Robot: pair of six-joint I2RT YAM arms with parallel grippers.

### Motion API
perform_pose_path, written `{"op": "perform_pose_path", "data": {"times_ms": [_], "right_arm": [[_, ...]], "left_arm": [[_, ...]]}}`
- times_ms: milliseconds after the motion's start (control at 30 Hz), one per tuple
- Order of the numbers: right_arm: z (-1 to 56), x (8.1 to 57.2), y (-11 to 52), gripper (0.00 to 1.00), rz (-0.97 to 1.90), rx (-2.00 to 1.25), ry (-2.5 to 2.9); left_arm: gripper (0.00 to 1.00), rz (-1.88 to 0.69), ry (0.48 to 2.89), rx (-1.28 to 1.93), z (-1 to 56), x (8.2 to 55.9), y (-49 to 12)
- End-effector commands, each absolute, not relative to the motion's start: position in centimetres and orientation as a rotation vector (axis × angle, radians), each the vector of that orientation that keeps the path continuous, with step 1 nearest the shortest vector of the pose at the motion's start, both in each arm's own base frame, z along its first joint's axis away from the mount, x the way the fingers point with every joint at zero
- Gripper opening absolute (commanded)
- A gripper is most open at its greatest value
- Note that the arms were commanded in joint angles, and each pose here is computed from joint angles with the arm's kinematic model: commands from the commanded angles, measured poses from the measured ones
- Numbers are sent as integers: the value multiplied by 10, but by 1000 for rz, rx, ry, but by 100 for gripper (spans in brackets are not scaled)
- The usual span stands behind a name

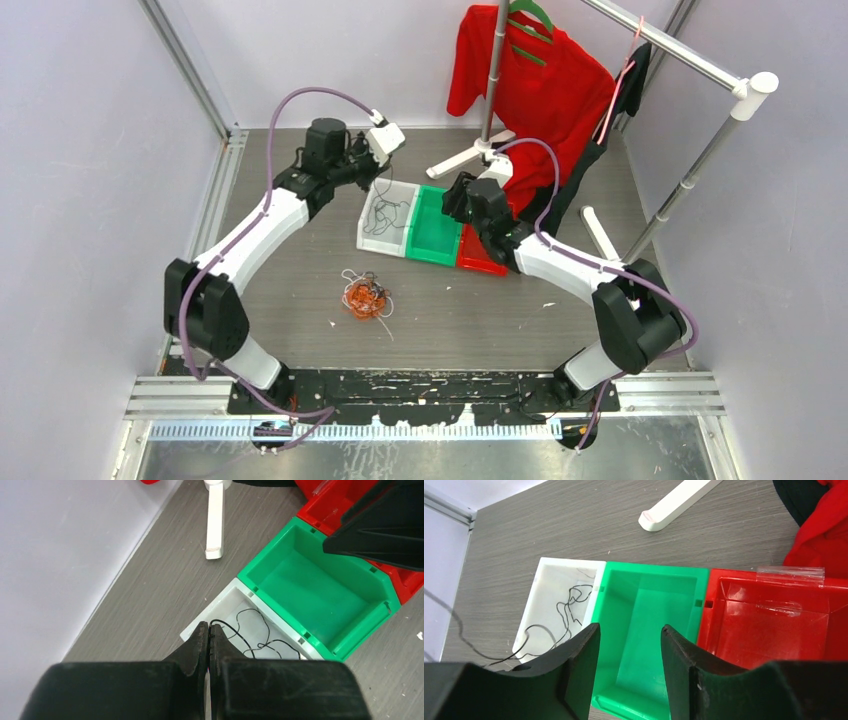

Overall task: Untangle the cables
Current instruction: Place the cable in the bin.

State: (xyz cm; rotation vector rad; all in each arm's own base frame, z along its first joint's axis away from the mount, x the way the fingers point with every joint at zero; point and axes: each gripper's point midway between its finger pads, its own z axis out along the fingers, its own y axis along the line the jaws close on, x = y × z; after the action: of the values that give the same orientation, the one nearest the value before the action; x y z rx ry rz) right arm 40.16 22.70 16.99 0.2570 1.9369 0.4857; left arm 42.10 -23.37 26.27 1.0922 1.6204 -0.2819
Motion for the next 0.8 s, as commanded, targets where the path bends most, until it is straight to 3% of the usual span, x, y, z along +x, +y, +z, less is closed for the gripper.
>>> {"op": "perform_pose_path", "data": {"times_ms": [0,267,500,767], "right_arm": [[202,403,221,54,523,294,1848],[197,406,221,55,515,310,1871],[191,408,220,55,488,317,1898],[189,405,221,55,540,359,1917]], "left_arm": [[0,-267,1534,1066,286,445,-252],[0,-142,1576,1170,236,474,-252],[0,-83,1668,1370,167,467,-243],[0,-43,1738,1367,125,467,-242]]}}
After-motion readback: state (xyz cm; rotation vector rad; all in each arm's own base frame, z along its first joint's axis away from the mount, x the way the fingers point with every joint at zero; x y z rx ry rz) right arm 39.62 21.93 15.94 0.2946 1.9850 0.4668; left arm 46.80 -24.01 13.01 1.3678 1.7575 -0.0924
